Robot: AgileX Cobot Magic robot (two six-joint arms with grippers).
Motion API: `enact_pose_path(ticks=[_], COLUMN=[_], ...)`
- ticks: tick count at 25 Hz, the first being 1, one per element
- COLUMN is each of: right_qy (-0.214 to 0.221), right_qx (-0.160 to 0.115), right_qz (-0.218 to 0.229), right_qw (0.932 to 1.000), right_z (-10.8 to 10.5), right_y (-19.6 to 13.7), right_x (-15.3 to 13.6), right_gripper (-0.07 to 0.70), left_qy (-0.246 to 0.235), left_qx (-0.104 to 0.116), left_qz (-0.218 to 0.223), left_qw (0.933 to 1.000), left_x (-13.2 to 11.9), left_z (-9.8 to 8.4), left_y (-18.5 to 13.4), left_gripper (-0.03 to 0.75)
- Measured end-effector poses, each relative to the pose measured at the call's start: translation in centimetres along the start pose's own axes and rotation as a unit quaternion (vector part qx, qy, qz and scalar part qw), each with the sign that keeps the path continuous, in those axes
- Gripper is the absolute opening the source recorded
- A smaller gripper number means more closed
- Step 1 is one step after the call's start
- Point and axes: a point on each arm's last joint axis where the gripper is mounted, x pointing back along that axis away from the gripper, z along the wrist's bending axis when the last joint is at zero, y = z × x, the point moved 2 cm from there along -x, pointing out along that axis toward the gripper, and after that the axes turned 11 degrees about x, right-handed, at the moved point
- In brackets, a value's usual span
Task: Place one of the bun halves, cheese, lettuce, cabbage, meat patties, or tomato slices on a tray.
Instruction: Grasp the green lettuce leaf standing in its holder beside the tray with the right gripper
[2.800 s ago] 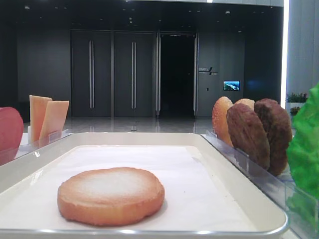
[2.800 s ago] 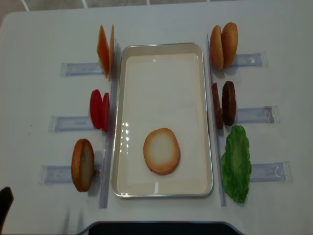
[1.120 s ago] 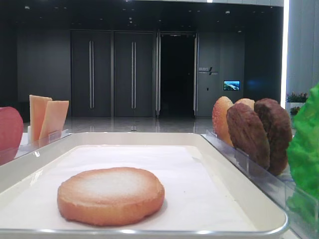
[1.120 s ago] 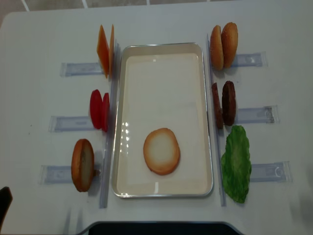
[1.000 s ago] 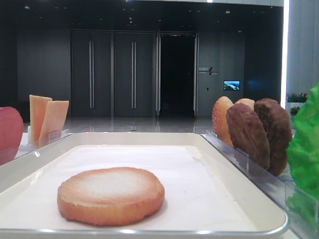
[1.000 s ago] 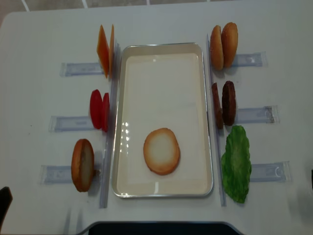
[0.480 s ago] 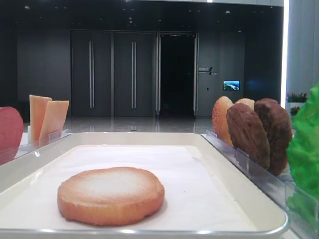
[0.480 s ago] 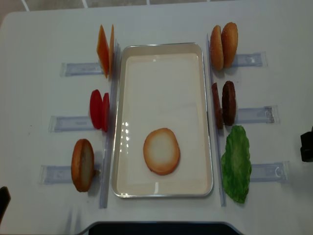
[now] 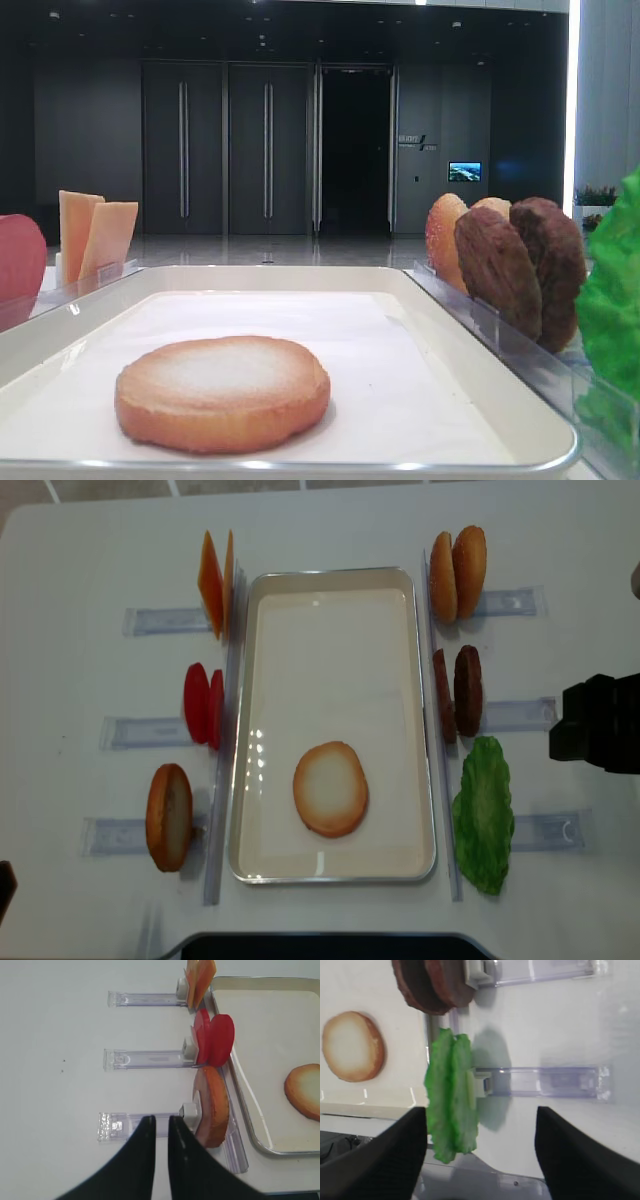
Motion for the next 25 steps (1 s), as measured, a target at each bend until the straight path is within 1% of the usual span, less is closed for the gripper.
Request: enact_pose_path(ticks=[3,4,7,9,12,17,22,25], right_qy=[0.010,0.011,0.009,0.007,0.001,-0.019,-0.048,-0.058], right_qx=[0.003,0.007,0.008,0.012,0.020,0.020,0.030,0.029], right_qz=[-0.009,-0.010,-0.014,-0.008,0.014,0.052,0.067,0.075], right_qw=[0.9999,0.9999,0.9998,0.9999,0.9997,0.9983,0.9962,0.9950], right_z=[1.5,2.0,3.2,3.9,4.7,4.8,4.3,4.1], right_y=[0.0,-0.1,-0.3,-0.4,-0.4,-0.1,0.2,0.3], right_x=[-0.3,-0.4,-0.8,-1.3,-2.5,-4.6,-5.8,-6.3], right_gripper=[0.470,0.470,0.470,0.470,0.470,0.470,0.470,0.470], left_qy=[0.000,0.000,0.000,0.000,0.000,0.000,0.000,0.000], left_qx=[0.000,0.000,0.000,0.000,0.000,0.000,0.000,0.000], left_qz=[0.000,0.000,0.000,0.000,0.000,0.000,0.000,0.000], left_qw=[1.0000,1.0000,1.0000,1.0000,1.0000,1.0000,1.0000,1.0000], left_x=[0.0,0.0,0.0,0.0,0.0,0.0,0.0,0.0], left_z=[0.0,0.0,0.0,0.0,0.0,0.0,0.0,0.0], left_y=[0.0,0.0,0.0,0.0,0.0,0.0,0.0,0.0], left_gripper=[0.036,0.027,0.010,0.003,0.001,0.000,0.000,0.000])
